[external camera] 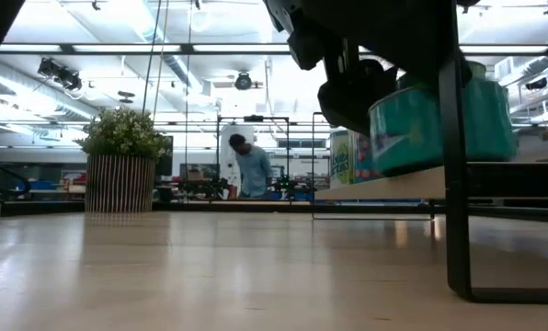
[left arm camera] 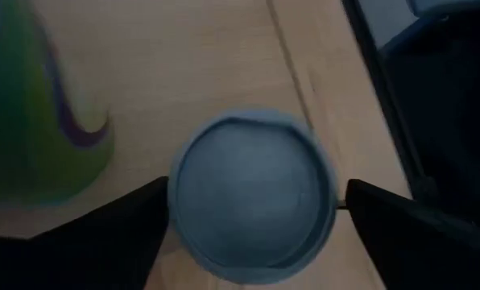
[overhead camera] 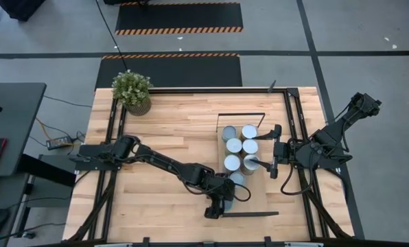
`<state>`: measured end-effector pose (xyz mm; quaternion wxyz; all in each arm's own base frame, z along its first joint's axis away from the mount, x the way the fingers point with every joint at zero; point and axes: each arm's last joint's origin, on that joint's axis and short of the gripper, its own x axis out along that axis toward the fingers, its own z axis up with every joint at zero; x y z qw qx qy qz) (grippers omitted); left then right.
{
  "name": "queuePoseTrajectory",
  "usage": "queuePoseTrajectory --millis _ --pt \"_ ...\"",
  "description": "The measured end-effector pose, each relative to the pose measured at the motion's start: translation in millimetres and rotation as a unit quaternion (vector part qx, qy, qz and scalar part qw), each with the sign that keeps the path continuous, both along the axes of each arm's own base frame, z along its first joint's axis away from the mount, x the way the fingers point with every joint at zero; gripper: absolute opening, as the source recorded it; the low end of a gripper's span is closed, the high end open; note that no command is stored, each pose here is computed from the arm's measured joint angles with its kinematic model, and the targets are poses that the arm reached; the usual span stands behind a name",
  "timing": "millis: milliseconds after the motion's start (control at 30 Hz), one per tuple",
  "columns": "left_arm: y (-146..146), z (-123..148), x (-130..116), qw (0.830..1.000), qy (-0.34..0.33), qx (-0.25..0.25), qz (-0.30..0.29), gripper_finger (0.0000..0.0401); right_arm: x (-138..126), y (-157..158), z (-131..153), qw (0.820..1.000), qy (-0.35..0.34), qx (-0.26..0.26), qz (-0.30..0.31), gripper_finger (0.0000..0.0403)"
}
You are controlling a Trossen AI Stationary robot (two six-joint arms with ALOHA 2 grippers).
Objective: Pick and place cans onto a shelf
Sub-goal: Put the canned tuna on the shelf
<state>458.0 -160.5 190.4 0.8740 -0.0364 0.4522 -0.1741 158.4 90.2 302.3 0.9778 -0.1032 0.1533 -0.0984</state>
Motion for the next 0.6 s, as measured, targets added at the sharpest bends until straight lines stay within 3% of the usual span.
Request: queuePoseTrajectory --millis 100,300,600 --pt "-1.5 0.1 -0.4 1.0 -0.003 0.002 -0.014 0.0395 0.0 0.0 0.0 1.0 0.0 0.0 0.0 0.0375" --pt "-1.3 -0.1 -0.3 0.999 -0.019 0.04 -0.014 0.039 0.1 0.0 0.2 1.0 -0.001 0.001 0.0 0.0375" --pt "-0.3 -0.9 -0.9 0.998 -0.02 0.053 -0.028 0.0392 0.1 0.0 0.2 1.0 -0.001 0.001 0.0 0.0375"
